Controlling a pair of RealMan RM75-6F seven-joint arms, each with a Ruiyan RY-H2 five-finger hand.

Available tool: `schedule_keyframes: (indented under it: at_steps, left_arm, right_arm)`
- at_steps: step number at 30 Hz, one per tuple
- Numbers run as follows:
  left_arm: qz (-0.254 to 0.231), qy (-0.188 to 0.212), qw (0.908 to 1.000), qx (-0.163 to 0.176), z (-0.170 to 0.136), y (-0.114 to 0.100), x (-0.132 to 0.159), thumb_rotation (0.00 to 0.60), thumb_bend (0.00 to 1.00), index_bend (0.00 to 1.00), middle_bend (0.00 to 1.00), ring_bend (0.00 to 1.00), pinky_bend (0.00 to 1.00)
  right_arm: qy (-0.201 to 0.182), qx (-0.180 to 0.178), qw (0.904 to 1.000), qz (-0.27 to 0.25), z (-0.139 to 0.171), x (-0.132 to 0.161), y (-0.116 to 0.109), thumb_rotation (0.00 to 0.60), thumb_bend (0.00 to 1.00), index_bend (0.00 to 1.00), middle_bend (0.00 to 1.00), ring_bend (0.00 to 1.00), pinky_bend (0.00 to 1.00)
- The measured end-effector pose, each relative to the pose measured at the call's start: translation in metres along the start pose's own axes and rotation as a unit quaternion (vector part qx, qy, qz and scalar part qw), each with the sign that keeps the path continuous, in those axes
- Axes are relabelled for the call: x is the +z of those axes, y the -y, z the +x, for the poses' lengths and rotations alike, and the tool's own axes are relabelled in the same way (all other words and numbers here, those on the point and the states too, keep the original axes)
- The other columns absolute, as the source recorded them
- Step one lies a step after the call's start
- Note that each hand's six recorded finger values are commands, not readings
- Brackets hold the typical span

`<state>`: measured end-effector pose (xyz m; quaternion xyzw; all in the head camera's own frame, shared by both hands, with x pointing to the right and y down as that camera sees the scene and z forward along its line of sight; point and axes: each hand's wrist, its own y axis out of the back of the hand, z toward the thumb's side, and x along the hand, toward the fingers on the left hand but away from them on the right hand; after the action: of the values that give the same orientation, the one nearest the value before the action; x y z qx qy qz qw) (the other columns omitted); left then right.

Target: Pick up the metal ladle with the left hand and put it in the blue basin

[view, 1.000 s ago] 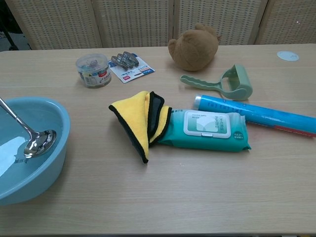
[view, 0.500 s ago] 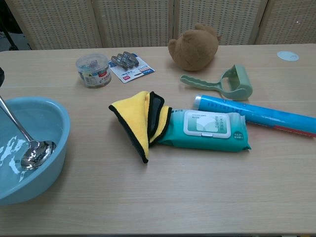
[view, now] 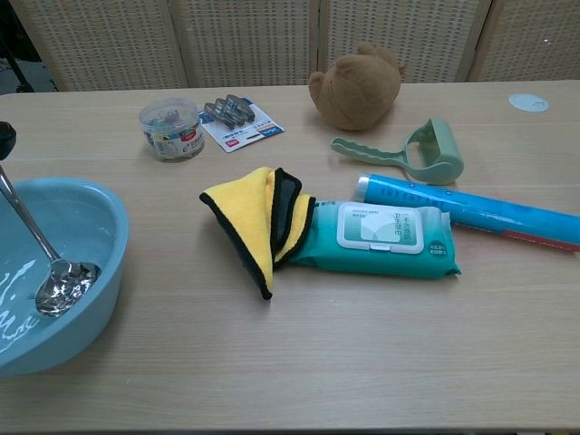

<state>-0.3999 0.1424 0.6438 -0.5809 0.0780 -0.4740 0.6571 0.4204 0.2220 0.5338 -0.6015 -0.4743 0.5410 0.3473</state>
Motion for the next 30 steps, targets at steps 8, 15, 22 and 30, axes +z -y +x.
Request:
schedule_keyframes:
  at_steps: [8,15,22,30]
  left_arm:
    - [0.015,0.010,0.9998,-0.007,0.000,-0.001,0.005,0.600,0.46,0.94,0.96,0.93,0.98]
    - [0.012,0.006,0.9999,-0.009,-0.001,-0.002,0.003,0.600,0.46,0.94,0.96,0.93,0.98]
    - [-0.016,-0.005,0.9998,-0.006,-0.003,-0.004,-0.001,0.600,0.46,0.94,0.96,0.93,0.98]
    - [-0.095,-0.029,0.9950,0.011,-0.007,-0.013,-0.015,0.600,0.45,0.94,0.96,0.93,0.98]
  right_arm:
    - [0.000,0.000,1.0000,-0.001,0.000,0.000,0.000,0.600,0.00,0.15,0.00,0.00,0.00]
    - [-0.001,0.001,1.0000,0.000,0.000,0.000,0.000,0.600,0.00,0.15,0.00,0.00,0.00]
    - [-0.001,0.001,1.0000,0.000,0.000,0.001,0.001,0.600,0.00,0.15,0.00,0.00,0.00]
    - [-0.003,0.004,1.0000,0.002,0.001,0.002,0.003,0.600,0.00,0.15,0.00,0.00,0.00]
